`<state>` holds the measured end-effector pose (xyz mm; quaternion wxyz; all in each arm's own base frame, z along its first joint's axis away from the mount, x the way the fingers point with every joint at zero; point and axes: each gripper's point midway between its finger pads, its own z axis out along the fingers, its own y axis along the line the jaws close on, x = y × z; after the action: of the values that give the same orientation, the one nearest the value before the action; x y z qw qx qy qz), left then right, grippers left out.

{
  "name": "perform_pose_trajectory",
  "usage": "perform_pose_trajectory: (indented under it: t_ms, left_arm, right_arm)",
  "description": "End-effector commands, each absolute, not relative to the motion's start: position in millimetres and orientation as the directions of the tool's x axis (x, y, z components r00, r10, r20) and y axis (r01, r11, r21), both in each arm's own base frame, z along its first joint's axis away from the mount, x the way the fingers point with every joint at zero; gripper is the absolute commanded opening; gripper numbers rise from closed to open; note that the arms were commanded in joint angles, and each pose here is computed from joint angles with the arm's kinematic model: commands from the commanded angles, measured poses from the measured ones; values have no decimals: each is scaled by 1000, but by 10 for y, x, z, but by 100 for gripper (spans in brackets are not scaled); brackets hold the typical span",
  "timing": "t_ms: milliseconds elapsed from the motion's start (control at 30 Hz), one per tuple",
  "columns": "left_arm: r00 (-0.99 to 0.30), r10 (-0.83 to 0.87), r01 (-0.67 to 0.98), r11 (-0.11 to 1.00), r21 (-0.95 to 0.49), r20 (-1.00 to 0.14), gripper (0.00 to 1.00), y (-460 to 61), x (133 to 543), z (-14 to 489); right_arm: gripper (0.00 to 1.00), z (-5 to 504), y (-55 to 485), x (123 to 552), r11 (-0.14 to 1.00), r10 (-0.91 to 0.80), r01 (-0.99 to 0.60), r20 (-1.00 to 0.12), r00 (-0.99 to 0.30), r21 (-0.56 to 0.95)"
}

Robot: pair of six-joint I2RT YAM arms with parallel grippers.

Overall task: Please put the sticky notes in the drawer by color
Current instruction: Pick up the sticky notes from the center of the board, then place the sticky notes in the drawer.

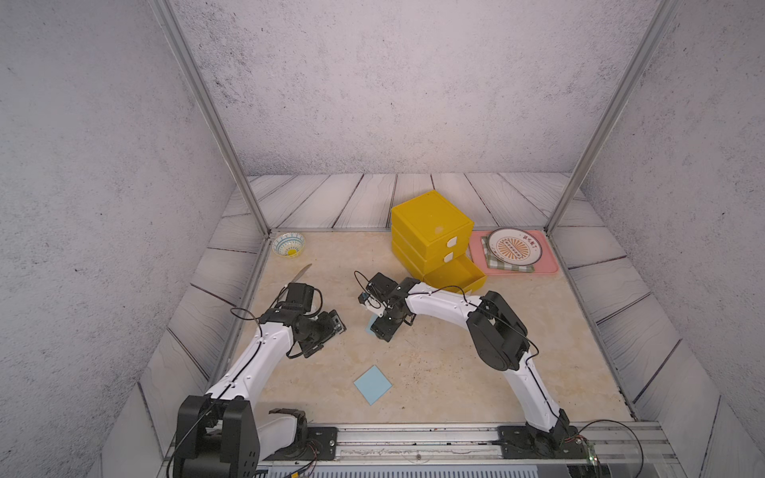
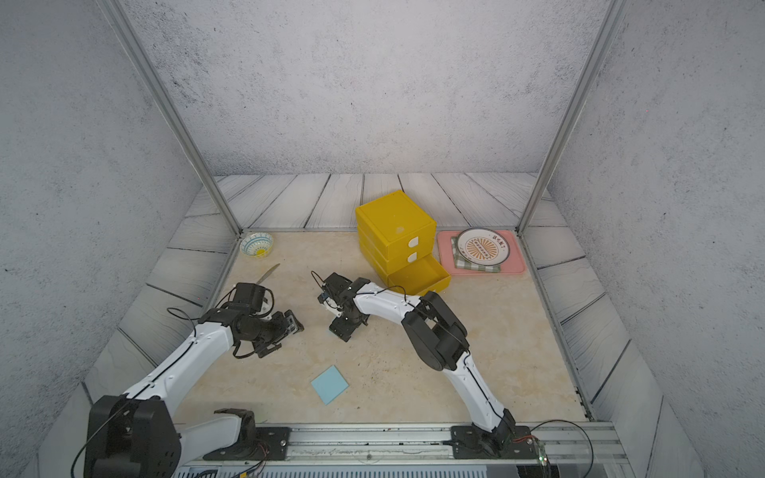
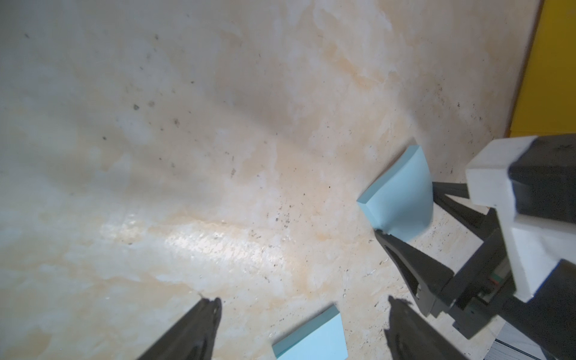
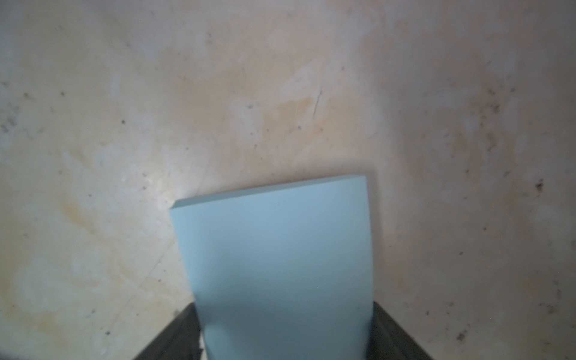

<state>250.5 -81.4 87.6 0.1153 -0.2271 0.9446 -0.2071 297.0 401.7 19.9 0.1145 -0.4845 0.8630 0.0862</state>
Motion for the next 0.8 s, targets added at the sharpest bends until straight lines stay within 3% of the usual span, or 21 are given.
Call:
perform_pose_trajectory:
  t_ms: [0,300,533,767]
  left_arm:
    - [-872,-478,-386,806,-449,-108,89,-814,2519,854]
    - [-899,-427,-320,794,-517,-100,88,-974,2616,951]
    - [-917,-388,-277,790,-547,-97,88,-1121,2715,1012]
    - [-936,-333,-221,805,-550,-112,88,-1323,2871,1107]
  right_arm:
    - [62,-43,3759,2730,532,-830,-844,-162,-534,59]
    - [59,989,3565,2890,646,-693,-762,-381,-612,48]
    - [61,1647,2665,3109,798,-484,-588,-444,-755,130]
    - [64,1810,1869,3652,917,-299,-392,-520,-800,76]
